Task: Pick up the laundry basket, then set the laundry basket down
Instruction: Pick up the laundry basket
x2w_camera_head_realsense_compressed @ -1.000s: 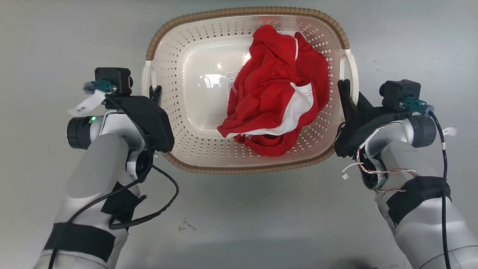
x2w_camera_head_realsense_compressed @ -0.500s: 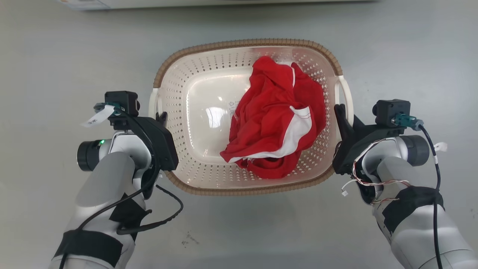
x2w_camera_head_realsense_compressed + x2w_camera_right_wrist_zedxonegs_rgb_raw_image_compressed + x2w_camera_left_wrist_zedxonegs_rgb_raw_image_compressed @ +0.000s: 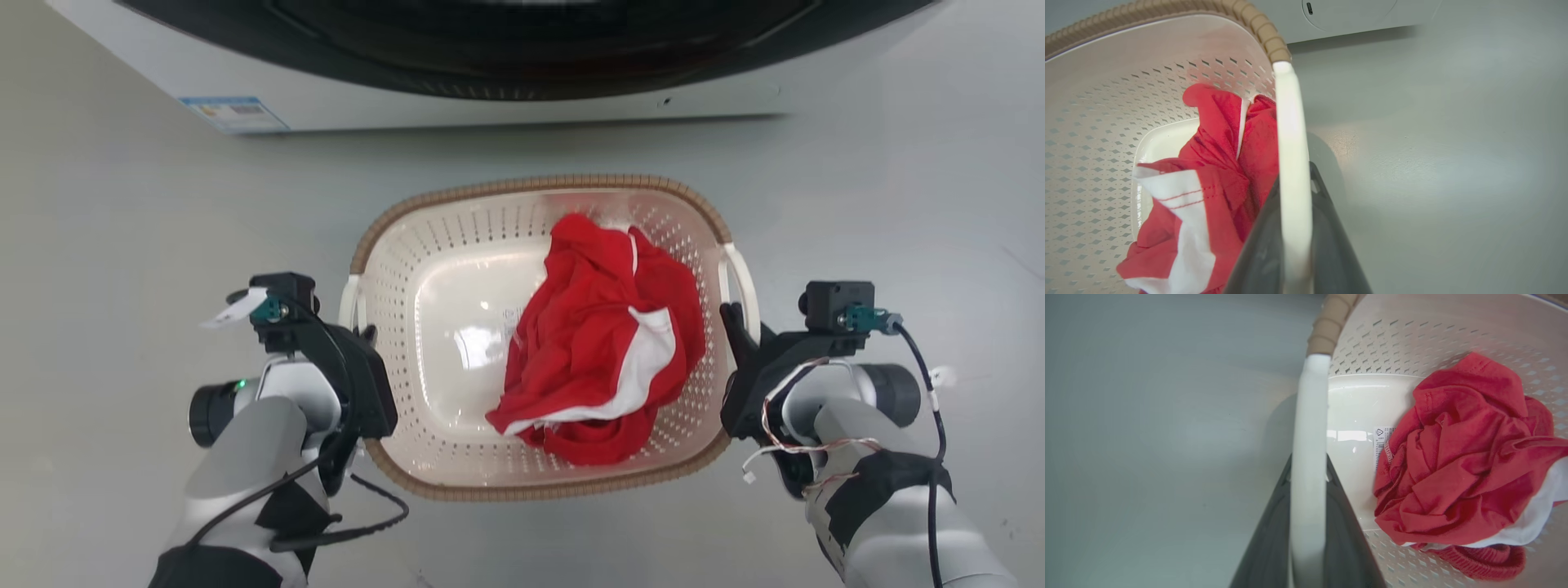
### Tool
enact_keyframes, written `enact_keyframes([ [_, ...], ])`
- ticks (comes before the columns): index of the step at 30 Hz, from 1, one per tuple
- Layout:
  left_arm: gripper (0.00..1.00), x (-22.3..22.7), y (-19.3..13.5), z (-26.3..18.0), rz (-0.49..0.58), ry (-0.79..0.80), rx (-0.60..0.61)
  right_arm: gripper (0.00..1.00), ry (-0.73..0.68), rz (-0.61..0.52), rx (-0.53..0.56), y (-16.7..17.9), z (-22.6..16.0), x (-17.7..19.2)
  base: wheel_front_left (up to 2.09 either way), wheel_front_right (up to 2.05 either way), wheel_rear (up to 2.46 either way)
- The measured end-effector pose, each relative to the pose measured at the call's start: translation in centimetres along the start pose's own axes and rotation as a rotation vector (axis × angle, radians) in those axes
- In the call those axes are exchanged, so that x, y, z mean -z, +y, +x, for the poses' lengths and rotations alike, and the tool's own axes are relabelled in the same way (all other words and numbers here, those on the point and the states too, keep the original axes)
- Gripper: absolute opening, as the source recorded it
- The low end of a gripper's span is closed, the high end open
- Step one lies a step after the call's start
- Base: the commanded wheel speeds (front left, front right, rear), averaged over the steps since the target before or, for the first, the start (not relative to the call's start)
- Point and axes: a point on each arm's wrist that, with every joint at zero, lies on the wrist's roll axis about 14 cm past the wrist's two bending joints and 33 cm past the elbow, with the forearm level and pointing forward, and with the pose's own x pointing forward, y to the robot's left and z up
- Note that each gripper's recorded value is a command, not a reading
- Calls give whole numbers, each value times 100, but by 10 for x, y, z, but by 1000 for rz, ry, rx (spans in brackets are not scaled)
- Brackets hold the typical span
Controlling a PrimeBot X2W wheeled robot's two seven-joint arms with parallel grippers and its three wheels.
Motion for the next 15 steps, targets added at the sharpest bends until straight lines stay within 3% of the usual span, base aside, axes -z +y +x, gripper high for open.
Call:
enact_keyframes([
  [15,0,4,-16,-56,16,-17,21,0,2,26,0,13,-56,-5,0,0,0],
])
